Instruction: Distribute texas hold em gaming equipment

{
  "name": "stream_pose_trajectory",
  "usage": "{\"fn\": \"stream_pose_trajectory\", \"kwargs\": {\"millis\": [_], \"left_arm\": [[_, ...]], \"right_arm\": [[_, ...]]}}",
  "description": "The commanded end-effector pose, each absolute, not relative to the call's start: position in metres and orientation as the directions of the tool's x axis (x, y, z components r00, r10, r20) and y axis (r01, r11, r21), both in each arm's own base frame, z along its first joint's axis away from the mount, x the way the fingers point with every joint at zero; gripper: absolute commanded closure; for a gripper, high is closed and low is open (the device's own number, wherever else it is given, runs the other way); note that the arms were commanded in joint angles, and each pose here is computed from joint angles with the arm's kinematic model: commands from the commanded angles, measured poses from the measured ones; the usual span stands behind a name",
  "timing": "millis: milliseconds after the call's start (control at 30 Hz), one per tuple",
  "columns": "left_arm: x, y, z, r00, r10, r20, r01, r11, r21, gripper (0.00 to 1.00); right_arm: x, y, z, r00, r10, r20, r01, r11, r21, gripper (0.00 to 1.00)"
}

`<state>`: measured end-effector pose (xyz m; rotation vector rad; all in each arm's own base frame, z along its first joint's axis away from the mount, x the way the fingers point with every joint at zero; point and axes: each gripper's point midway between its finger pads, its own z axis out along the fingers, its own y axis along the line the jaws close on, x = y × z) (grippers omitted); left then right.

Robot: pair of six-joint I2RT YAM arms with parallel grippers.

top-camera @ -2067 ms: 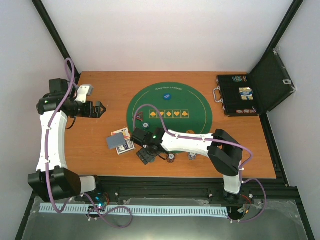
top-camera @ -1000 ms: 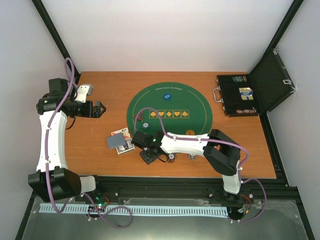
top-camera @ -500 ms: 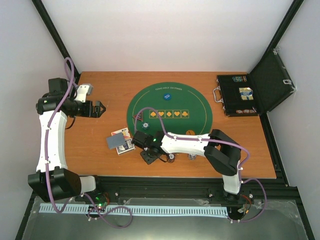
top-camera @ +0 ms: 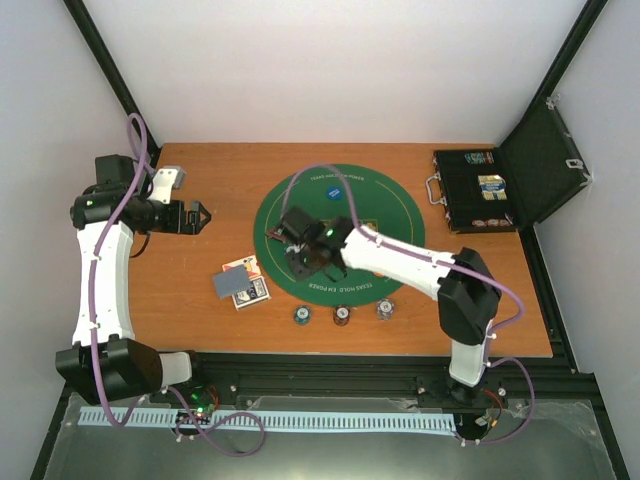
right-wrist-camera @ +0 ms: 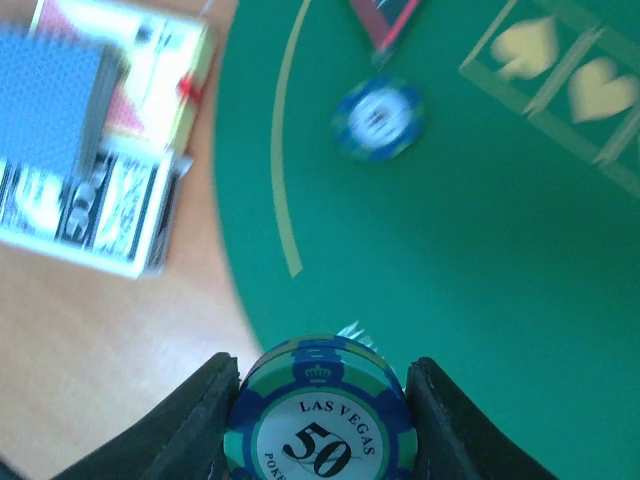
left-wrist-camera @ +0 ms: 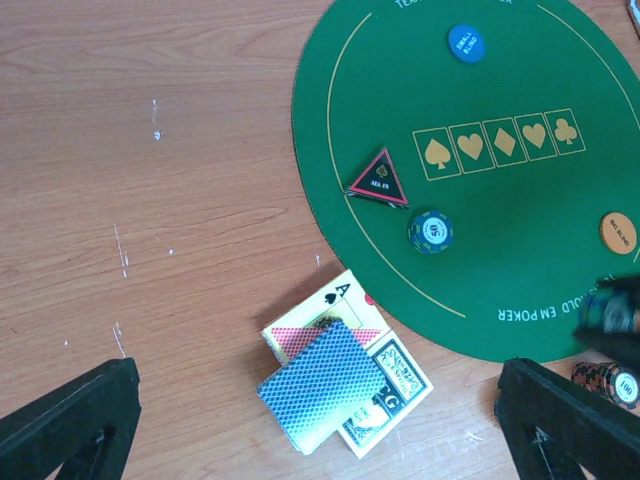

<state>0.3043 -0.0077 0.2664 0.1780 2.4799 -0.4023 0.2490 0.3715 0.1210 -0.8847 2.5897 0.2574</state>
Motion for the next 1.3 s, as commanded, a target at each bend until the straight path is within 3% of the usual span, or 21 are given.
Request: {"fn": "stream_pose_trajectory", "kwargs": {"millis": [0,300,500,900,1267], "left_arm": [[0.303,-0.008,0.285,-0.775,0.044,-0.631,0.236,0.946,-0.224,0.0],[0.309,-0.008,0.284,-0.779,0.043,-0.626,0.243,0.941,-0.237,0.0],[0.316,-0.009,0.278,-0.786,0.044,-0.616,0.248,0.936,-0.251,0.0],[0.323,-0.008,0.276,-0.785,0.054,-0.617,0.26,0.933,-0.25,0.0],[0.328,-0.005,0.275,-0.782,0.068,-0.62,0.266,0.936,-0.232,0.0]], "right_arm": [[0.312,0.343,0.164,-0.727,-0.46,-0.509,-0.547,0.837,0.025,0.83],[0.441,0.297,0.152,-0.785,-0.319,-0.53,-0.376,0.926,0.0,0.83],[0.491,0.285,0.106,-0.822,-0.31,-0.478,-0.341,0.94,-0.022,0.83],[0.519,0.3,0.032,-0.856,-0.3,-0.42,-0.346,0.938,0.034,0.81],[0.535,0.299,0.002,-0.87,-0.269,-0.414,-0.322,0.944,0.065,0.78]]}}
